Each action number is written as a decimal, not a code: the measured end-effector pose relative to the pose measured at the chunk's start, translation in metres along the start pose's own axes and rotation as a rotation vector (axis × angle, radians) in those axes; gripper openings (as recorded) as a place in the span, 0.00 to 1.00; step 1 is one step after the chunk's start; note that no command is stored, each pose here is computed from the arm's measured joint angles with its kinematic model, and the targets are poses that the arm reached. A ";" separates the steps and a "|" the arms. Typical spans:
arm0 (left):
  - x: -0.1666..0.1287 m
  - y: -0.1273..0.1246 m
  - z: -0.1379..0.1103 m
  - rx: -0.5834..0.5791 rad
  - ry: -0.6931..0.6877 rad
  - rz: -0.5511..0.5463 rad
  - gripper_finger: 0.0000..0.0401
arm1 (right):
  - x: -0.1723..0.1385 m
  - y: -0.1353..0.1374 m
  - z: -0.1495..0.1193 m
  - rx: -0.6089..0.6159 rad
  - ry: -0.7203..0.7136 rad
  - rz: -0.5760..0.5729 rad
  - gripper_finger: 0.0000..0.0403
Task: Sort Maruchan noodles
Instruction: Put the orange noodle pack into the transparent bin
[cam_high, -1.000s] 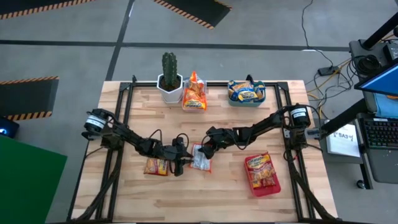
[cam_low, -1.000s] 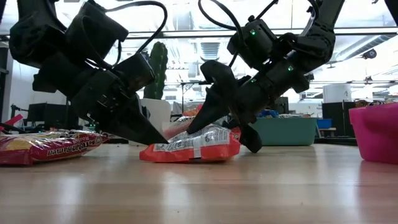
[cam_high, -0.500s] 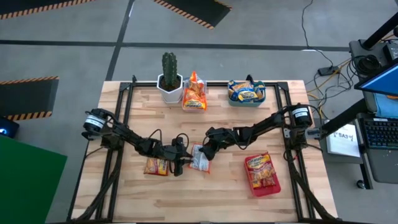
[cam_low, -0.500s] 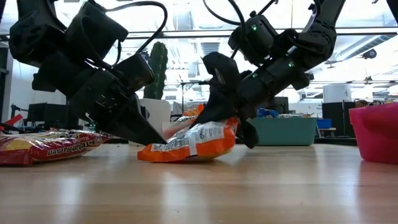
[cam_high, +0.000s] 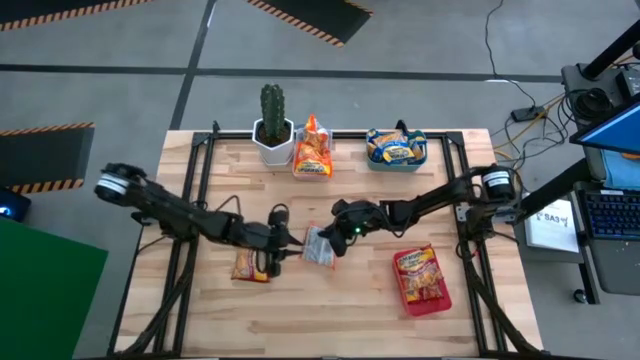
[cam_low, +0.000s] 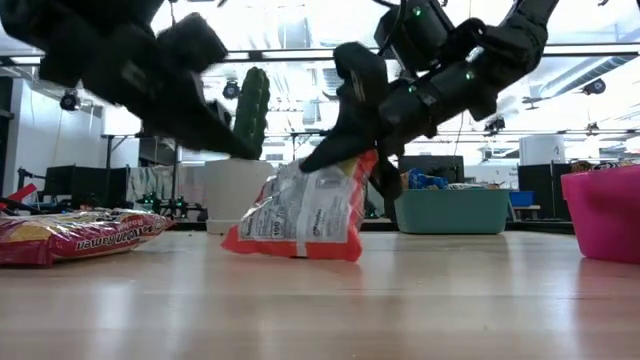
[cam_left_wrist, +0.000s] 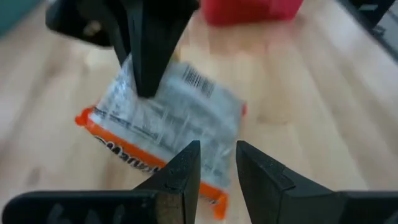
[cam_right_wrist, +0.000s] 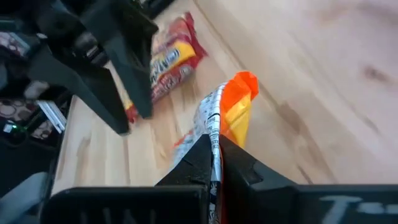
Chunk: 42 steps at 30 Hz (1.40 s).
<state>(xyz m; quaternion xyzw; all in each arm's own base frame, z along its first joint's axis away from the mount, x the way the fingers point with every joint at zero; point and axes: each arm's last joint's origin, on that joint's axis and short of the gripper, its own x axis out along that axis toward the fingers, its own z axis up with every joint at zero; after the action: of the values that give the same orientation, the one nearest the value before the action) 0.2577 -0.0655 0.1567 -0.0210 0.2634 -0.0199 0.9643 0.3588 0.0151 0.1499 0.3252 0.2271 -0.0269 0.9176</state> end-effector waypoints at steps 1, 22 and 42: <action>-0.005 0.000 0.004 0.018 -0.014 -0.002 0.21 | -0.002 0.002 0.002 -0.020 -0.010 -0.002 0.02; -0.138 0.017 0.077 0.317 -0.596 0.169 0.21 | -0.043 0.003 0.174 -0.705 -0.265 -0.390 0.02; -0.153 0.020 0.076 0.334 -0.611 0.180 0.21 | 0.001 -0.105 0.199 -1.001 -0.015 -0.705 0.02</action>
<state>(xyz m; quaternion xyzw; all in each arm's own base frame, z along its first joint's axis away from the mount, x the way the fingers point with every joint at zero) 0.1652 -0.0357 0.2987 0.1551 -0.0429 0.0296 0.9865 0.4185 -0.1883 0.2248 -0.2401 0.2998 -0.2212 0.8964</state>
